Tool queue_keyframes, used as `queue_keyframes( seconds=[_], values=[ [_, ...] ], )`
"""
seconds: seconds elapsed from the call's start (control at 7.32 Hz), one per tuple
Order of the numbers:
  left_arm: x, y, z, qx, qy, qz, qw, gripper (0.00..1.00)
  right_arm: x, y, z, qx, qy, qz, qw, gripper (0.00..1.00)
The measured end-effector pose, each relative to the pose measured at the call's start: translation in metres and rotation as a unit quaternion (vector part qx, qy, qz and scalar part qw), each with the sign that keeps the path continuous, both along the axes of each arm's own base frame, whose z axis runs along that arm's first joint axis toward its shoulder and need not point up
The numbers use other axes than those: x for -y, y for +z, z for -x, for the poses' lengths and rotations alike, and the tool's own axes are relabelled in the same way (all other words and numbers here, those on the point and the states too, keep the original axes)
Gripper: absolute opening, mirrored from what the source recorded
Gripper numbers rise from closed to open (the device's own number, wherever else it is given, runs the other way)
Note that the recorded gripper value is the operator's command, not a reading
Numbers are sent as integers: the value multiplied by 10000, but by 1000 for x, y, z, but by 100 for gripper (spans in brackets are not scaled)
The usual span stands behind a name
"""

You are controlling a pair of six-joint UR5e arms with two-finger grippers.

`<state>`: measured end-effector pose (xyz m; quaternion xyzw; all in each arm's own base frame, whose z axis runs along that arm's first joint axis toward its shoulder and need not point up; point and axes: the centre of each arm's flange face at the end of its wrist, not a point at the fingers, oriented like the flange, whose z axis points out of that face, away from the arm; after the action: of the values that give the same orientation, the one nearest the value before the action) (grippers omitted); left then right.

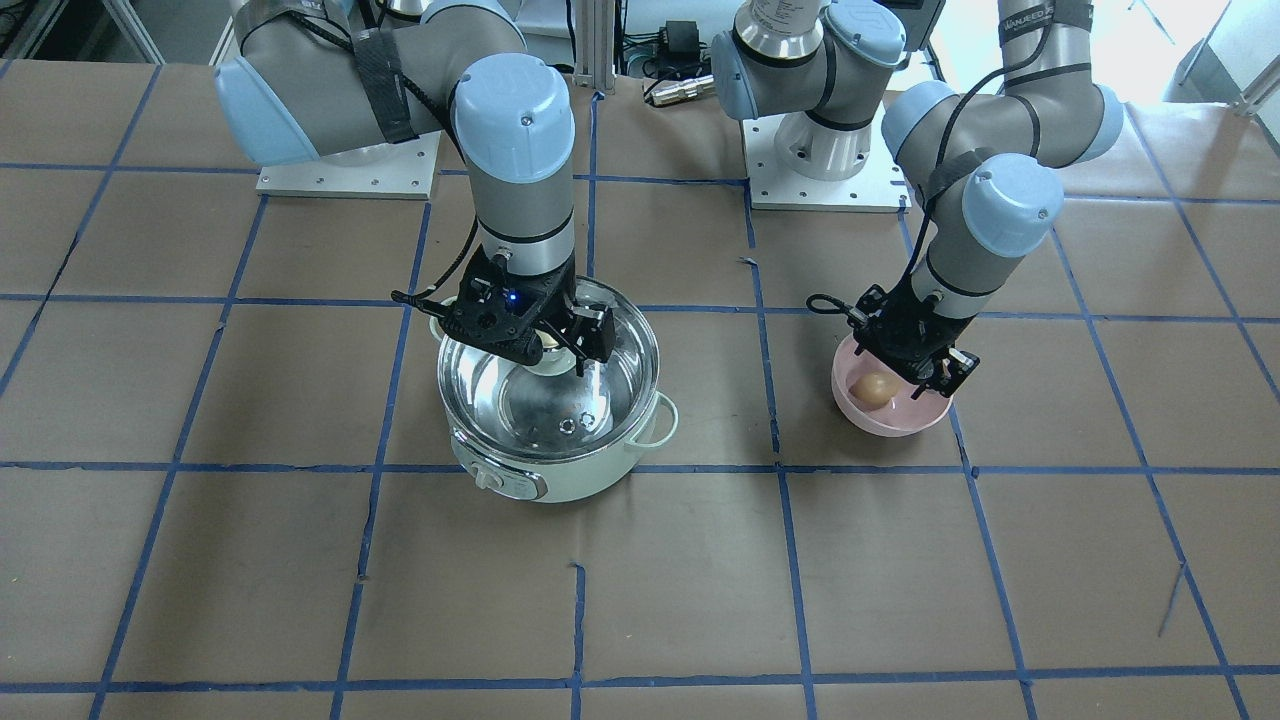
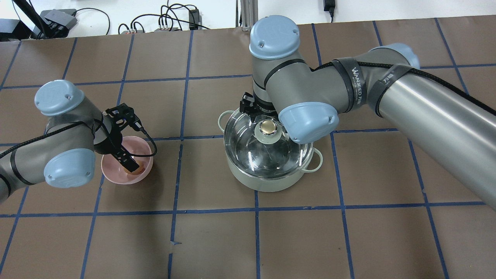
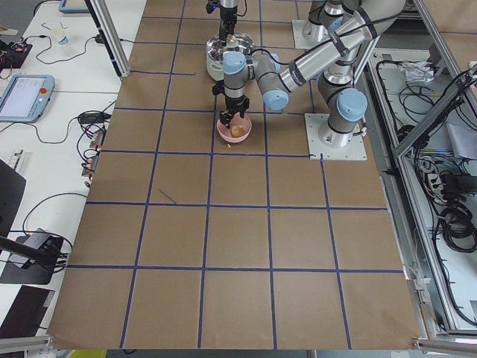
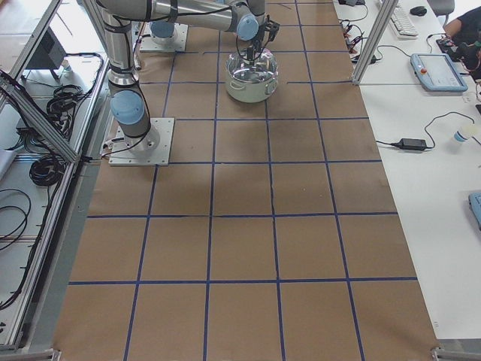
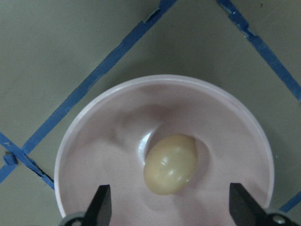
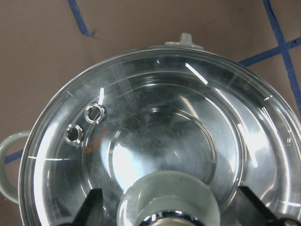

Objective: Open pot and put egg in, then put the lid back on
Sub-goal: 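Close the right gripper on the lid knob while the left descends into the bowl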

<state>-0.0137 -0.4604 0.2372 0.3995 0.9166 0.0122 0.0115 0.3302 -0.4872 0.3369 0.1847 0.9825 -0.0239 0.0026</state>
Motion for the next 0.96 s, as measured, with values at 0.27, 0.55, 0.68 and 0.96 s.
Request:
queue_keyframes(
  seconds=[0.27,0.55,0.68,0.96],
  values=[
    [1,0,1,-20,-447,20,9990,89,-4,1,-8,11,-1,15,10000,73],
    [2,-2,1,-25,-987,33,9951,91,-5,2,-9,15,9,23,10000,56],
    [4,-5,0,-3,-1206,47,9927,92,-4,2,-8,12,24,27,10000,45],
    [11,-15,-1,53,-1534,110,9881,92,-3,3,-7,26,50,25,10000,37]
  ],
)
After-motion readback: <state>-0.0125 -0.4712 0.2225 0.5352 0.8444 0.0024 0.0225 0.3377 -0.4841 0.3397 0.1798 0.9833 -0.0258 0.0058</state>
